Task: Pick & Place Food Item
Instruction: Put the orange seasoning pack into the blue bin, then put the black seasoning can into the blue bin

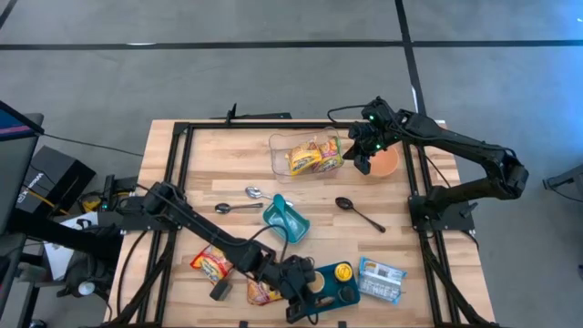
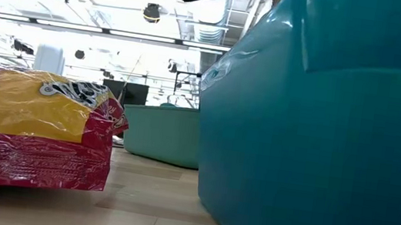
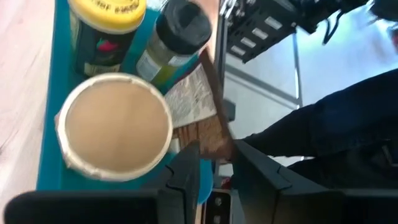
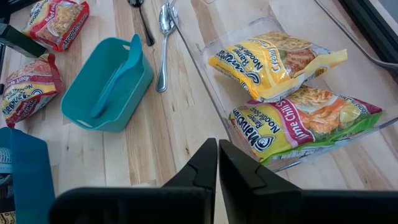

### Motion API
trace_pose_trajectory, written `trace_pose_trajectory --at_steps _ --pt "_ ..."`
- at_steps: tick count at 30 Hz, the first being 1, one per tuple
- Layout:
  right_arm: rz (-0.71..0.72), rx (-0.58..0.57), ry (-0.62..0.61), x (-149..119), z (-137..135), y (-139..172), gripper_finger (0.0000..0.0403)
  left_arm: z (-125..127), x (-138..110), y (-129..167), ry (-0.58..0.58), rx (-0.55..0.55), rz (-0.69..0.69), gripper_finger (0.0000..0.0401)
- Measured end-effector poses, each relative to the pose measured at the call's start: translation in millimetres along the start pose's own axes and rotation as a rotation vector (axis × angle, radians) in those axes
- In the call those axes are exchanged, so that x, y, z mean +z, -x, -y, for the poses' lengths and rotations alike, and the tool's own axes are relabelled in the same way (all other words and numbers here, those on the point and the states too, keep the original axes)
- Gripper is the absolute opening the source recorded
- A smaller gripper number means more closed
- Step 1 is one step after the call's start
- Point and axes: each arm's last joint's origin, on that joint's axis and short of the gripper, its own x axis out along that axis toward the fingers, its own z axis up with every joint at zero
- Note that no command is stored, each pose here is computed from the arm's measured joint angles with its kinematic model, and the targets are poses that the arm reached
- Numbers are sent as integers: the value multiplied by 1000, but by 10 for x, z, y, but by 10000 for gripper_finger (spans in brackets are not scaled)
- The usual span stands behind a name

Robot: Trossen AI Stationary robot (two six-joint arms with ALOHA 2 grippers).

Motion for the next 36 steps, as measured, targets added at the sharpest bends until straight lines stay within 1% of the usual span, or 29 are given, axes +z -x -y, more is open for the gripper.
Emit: trace_pose_trajectory --at_steps 7,13,17,22,26,30,36 --pt "-1 0 0 -1 0 0 11 -27 111 44 16 -16 39 78" --pt "0 0 0 -1 -1 1 11 -2 281 264 33 -25 109 54" --pt "0 0 0 -1 -1 1 11 46 435 525 49 1 227 32" --pt "0 0 0 -1 -1 1 11 97 593 890 78 73 401 5" --pt "0 0 0 -1 -1 1 11 137 695 1199 109 111 527 2" --pt "0 0 1 -1 -1 1 11 148 743 1473 126 143 588 2" --pt "0 1 1 -1 -1 1 11 119 734 1749 122 187 583 1"
